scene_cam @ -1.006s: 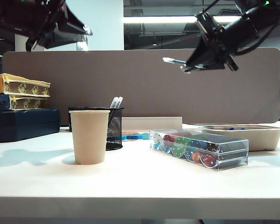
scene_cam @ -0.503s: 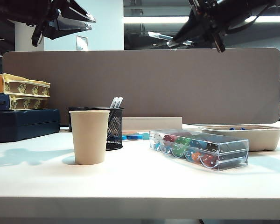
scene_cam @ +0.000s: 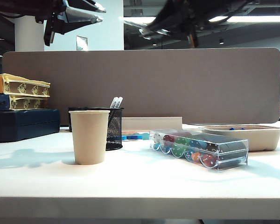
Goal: Pick up one pen and put it in the pen container.
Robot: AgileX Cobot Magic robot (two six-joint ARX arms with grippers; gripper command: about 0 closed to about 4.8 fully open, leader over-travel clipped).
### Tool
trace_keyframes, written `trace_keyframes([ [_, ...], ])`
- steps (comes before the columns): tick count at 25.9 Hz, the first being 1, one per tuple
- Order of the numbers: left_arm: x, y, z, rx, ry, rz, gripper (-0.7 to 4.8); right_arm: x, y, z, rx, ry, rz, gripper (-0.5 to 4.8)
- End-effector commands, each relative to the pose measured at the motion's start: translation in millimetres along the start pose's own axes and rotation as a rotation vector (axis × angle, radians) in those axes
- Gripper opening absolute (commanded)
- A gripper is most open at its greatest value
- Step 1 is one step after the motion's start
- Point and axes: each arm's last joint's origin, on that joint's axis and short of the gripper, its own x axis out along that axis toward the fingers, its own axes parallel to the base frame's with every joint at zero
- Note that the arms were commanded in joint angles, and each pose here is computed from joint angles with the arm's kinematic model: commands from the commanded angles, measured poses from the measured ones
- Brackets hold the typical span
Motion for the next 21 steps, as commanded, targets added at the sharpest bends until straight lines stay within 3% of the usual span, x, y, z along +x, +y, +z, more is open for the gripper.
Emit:
trace_keyframes([
  [1, 0, -4.2, 5, -0.017, -0.019, -0.033, 1.26, 5, 11, 6, -0.032, -0.021, 0.038, 0.21],
  [9, 1, -7.5, 4, -0.066, 0.002, -0.073, 1.31, 10, 17, 7, -0.022, -0.022, 0.079, 0.20],
  [14, 1, -13.7, 11, -0.095, -0.055, -0.126, 1.31, 10, 19, 9, -0.016, -0.030, 0.114, 0.20],
  [21, 1, -14.9, 13, -0.125, -0.059, -0.134, 1.31, 17, 30, 12, -0.040, -0.041, 0.186, 0.20],
])
